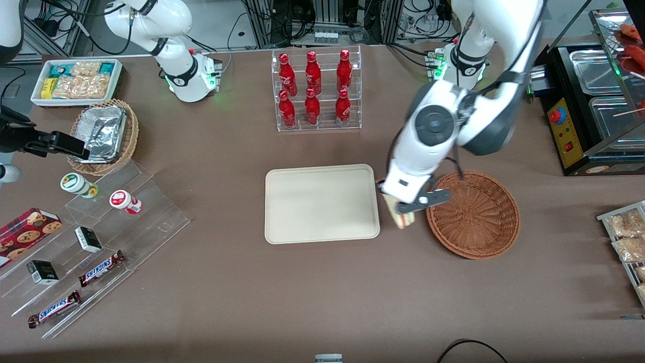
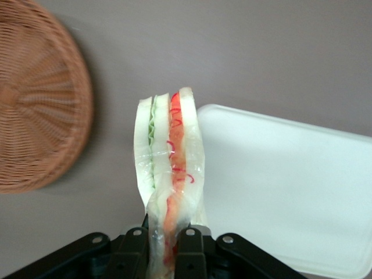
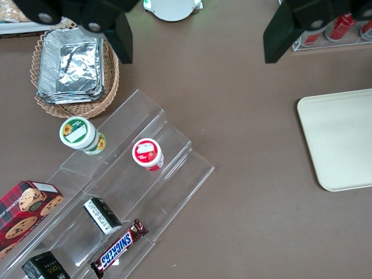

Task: Place sandwich from basket to tray
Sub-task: 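Lift the sandwich and carry it over the cream tray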

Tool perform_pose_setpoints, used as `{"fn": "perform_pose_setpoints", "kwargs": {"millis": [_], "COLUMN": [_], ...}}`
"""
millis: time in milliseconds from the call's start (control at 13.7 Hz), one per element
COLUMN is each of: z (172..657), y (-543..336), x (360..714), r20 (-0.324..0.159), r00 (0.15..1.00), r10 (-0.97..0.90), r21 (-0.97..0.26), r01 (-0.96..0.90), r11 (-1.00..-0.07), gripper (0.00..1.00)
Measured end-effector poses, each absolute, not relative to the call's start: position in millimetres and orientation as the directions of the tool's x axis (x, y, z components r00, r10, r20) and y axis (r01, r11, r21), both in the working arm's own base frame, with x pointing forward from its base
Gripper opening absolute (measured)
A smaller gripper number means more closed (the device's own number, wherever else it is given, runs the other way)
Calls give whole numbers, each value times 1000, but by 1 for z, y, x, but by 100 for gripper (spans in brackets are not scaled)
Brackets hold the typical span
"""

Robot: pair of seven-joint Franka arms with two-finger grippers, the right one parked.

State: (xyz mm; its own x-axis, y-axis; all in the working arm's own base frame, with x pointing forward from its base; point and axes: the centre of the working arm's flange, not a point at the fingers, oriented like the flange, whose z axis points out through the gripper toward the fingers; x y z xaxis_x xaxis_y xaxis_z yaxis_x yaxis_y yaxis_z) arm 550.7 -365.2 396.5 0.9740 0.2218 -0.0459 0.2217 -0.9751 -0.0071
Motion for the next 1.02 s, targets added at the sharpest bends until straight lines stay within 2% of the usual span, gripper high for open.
{"fn": "perform_pose_setpoints", "kwargs": {"millis": [438, 803, 1022], "z": [344, 288, 265], "y": [-458, -511, -530], "x": [520, 497, 477], "r20": [-63, -26, -1], "r00": [995, 1000, 997], "r10": [80, -3, -80], "r21": [21, 59, 10], "r01": [82, -1, -80], "r11": [-996, -998, -997], "gripper": [16, 16, 16]}}
